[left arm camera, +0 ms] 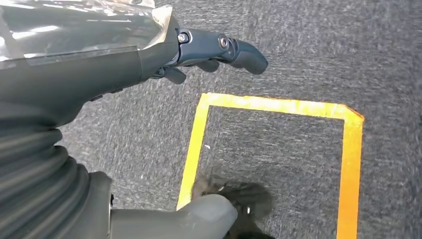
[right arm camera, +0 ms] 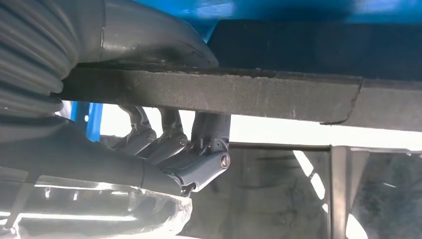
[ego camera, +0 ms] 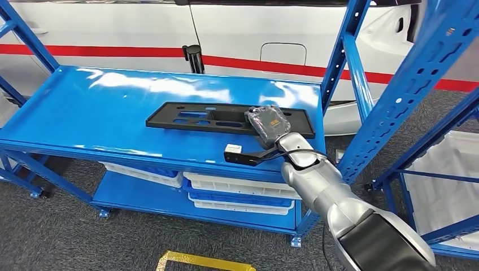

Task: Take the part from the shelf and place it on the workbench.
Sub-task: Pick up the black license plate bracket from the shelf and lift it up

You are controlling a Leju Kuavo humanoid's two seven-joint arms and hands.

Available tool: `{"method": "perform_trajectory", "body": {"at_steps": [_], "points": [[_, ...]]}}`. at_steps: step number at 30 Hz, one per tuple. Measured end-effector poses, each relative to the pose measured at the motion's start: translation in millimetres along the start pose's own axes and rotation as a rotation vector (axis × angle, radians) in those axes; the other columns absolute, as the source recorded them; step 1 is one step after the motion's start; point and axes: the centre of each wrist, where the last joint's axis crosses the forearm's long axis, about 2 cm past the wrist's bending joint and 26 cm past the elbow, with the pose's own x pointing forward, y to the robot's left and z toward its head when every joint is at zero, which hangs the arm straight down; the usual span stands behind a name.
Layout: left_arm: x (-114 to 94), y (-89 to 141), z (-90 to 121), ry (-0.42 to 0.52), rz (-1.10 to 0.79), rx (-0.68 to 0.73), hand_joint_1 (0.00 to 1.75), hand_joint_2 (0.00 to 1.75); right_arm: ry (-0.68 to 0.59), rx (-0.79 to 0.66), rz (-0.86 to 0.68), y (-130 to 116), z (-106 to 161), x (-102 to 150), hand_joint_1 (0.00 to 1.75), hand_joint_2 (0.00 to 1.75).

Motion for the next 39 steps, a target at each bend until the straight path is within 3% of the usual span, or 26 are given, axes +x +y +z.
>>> {"method": "perform_trajectory", "body": {"at_steps": [39], "points": [[1.3, -1.5, 0.5, -0.027, -0.007, 0.000, 0.00, 1.75, -0.014, -0.014, 0.001, -13.7, -13.3, 5.0, 1.50, 1.75]]}}
